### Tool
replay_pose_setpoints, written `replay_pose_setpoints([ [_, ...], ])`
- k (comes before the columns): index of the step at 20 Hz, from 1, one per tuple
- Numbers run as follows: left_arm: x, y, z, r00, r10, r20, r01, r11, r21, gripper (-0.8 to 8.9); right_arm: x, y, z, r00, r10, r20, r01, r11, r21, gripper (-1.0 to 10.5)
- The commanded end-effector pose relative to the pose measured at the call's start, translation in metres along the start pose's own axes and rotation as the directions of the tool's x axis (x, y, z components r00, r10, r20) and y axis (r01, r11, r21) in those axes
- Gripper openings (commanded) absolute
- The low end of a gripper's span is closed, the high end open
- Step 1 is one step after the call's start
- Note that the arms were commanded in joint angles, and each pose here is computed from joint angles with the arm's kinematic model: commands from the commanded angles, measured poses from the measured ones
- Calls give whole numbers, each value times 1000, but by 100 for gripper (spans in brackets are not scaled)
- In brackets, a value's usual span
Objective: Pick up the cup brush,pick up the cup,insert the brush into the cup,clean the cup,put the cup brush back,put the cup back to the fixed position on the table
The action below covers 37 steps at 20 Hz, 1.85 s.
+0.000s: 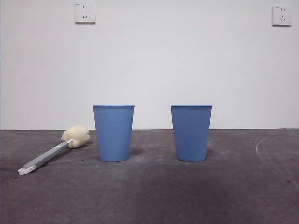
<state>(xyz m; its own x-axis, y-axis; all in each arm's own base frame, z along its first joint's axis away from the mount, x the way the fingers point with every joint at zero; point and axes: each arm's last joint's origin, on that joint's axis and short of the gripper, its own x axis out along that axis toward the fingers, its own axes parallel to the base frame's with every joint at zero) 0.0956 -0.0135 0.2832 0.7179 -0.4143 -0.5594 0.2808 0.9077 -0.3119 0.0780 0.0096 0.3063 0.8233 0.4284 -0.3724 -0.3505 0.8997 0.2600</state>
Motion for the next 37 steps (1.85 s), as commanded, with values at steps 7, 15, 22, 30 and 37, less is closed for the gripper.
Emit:
replay_pose_setpoints([
  [7, -23, -15, 13, 983, -115, -143, 133, 983, 124, -8, -3, 7, 34, 951, 115, -285, -146, 985, -90, -11],
  [15, -21, -14, 15, 980, -113, -161, 133, 984, 120, 24, -1, 7, 38, 945, 143, -294, -171, 983, -71, 94],
  [22, -11, -11, 25, 981, -115, -156, 131, 987, 92, 630, 2, 6, 39, 944, 144, -298, -166, 985, -50, 567],
  [30, 52, 4, 46, 954, 69, -292, -28, 989, 142, 628, 7, 3, 41, 939, 145, -311, -166, 985, -39, 567],
  [37, 142, 6, 50, 910, 210, -357, -141, 968, 210, 627, 14, -1, 42, 933, 147, -328, -159, 987, -9, 566],
])
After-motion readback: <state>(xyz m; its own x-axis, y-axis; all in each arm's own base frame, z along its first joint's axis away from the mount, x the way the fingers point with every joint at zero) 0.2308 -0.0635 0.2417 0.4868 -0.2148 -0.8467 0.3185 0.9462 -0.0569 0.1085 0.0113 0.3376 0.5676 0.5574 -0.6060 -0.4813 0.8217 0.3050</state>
